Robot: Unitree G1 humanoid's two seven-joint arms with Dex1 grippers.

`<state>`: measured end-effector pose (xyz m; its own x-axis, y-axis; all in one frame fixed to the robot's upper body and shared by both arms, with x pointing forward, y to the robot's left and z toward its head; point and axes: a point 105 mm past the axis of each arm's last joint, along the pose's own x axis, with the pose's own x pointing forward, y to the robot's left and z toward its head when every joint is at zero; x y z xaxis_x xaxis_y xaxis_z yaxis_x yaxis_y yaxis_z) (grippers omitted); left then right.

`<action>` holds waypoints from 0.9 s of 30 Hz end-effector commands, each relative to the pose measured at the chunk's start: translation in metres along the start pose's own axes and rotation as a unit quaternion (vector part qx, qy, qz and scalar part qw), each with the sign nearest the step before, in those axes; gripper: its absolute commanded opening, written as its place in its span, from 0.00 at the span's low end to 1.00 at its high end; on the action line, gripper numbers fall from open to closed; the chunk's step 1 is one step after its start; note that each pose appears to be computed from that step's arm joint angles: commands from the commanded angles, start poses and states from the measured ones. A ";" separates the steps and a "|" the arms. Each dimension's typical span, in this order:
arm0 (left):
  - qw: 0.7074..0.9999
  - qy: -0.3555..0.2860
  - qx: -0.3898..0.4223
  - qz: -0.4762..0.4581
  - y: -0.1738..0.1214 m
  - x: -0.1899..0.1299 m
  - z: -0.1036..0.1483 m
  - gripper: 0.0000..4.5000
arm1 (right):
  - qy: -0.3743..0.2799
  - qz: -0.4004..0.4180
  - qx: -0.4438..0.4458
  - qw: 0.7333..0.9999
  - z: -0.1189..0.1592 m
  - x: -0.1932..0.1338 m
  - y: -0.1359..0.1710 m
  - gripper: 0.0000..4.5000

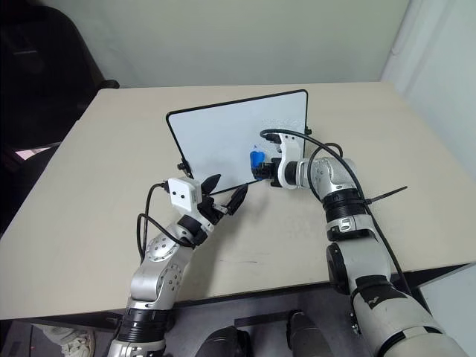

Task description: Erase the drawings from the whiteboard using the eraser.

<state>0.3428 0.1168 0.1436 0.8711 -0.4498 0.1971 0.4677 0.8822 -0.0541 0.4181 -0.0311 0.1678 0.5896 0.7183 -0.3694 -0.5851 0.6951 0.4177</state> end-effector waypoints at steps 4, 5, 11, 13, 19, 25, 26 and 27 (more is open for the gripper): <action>0.999 -0.033 0.015 -0.005 -0.002 0.002 0.018 1.00 | -0.089 -0.037 0.000 0.995 0.048 -0.022 -0.017 0.11; 0.999 -0.033 0.015 -0.005 -0.002 0.002 0.018 1.00 | -0.095 -0.037 0.002 0.995 0.051 -0.023 -0.017 0.11; 0.999 -0.032 0.015 -0.007 -0.002 0.002 0.018 1.00 | -0.096 -0.011 -0.008 0.995 0.053 -0.021 -0.004 0.11; 0.999 -0.032 0.014 -0.008 -0.003 0.003 0.018 1.00 | -0.068 -0.011 -0.030 0.997 0.041 -0.014 0.001 0.11; 0.999 -0.033 0.016 -0.008 -0.003 0.002 0.018 1.00 | -0.033 0.010 -0.055 0.998 0.021 0.000 0.018 0.11; 0.999 -0.034 0.018 -0.005 -0.002 0.001 0.019 1.00 | -0.036 0.014 -0.066 0.997 0.024 -0.001 0.022 0.11; 0.999 -0.034 0.018 -0.004 -0.002 0.001 0.019 1.00 | -0.040 0.004 -0.062 0.997 0.026 -0.002 0.017 0.11; 0.999 -0.034 0.018 -0.003 -0.002 0.000 0.019 1.00 | -0.045 -0.008 -0.057 0.997 0.028 -0.003 0.011 0.11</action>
<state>0.3432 0.1170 0.1453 0.8701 -0.4495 0.2024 0.4673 0.8827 -0.0487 0.4184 -0.0221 0.1748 0.5991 0.7157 -0.3590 -0.6275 0.6982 0.3447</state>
